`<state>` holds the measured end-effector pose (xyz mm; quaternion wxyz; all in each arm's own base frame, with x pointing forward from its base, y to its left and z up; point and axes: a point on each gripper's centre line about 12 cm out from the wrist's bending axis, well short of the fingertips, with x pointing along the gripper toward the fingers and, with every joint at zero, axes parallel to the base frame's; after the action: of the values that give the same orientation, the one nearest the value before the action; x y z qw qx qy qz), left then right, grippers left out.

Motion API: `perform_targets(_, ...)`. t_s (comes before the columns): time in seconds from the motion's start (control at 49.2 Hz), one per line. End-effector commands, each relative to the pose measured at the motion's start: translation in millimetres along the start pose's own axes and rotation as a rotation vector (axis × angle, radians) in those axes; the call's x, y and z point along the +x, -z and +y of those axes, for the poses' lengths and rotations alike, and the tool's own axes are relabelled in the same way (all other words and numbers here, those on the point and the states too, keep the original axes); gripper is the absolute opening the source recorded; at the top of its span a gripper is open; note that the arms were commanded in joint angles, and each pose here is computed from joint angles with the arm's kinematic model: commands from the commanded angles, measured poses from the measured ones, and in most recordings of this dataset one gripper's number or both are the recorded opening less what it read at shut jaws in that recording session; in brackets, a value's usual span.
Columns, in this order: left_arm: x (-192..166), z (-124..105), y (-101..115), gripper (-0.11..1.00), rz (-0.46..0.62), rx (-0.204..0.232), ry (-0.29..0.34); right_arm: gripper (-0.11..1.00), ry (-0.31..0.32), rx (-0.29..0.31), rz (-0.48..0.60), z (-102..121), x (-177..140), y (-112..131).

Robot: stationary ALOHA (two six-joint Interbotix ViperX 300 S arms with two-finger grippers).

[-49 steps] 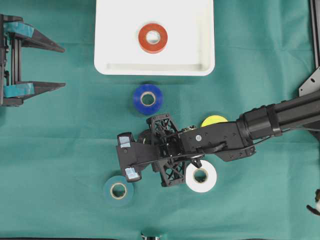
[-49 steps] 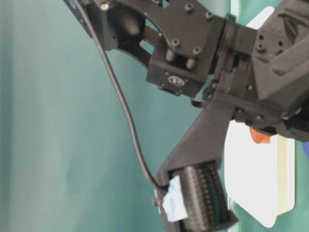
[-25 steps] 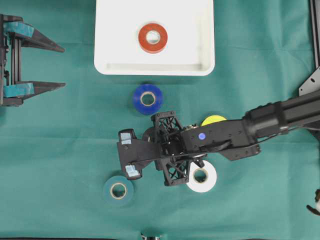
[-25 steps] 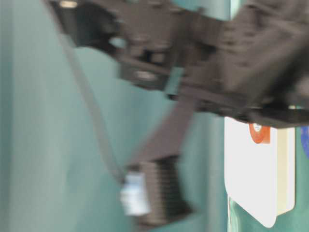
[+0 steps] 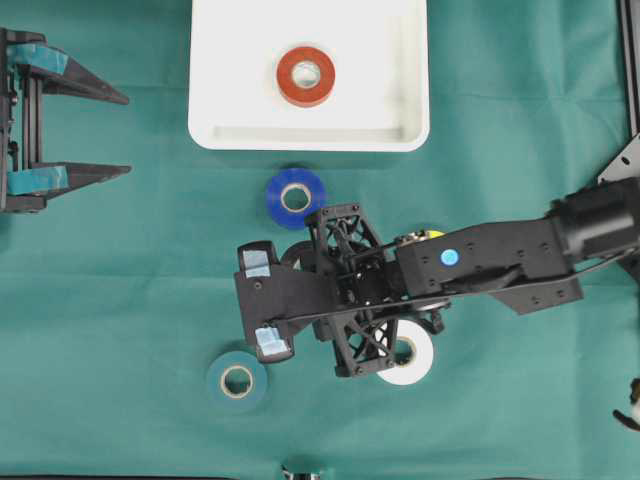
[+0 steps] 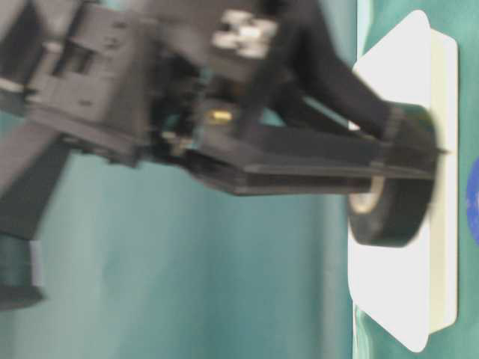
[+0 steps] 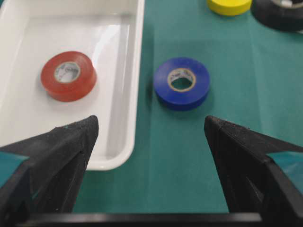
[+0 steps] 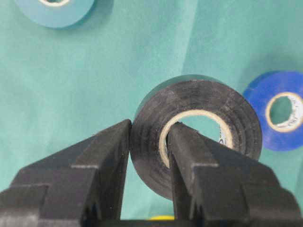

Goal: Pick up the tape from a random location and place it into the white case.
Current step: 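Lift the black tape roll with the right gripper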

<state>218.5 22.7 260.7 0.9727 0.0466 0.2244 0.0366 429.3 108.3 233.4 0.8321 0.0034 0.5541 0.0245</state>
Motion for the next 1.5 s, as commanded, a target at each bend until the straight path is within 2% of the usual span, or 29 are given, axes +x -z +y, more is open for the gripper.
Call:
perform_targets(0.0,-0.7,0.9,-8.1,0.99,-0.024,0.000,-0.003,0.25,-0.007,0.008,-0.066,-1.3,-36.0,-13.2)
perform_targets(0.366,-0.7,0.9,-8.0,0.99,-0.023,0.000,-0.002,0.25,0.015,0.002,-0.089,-5.1,-68.6,-18.3)
perform_targets(1.483,-0.7,0.6,-8.0,0.99,-0.023,0.001,-0.001,0.25,0.015,0.004,-0.086,-4.6,-69.5,-18.2)
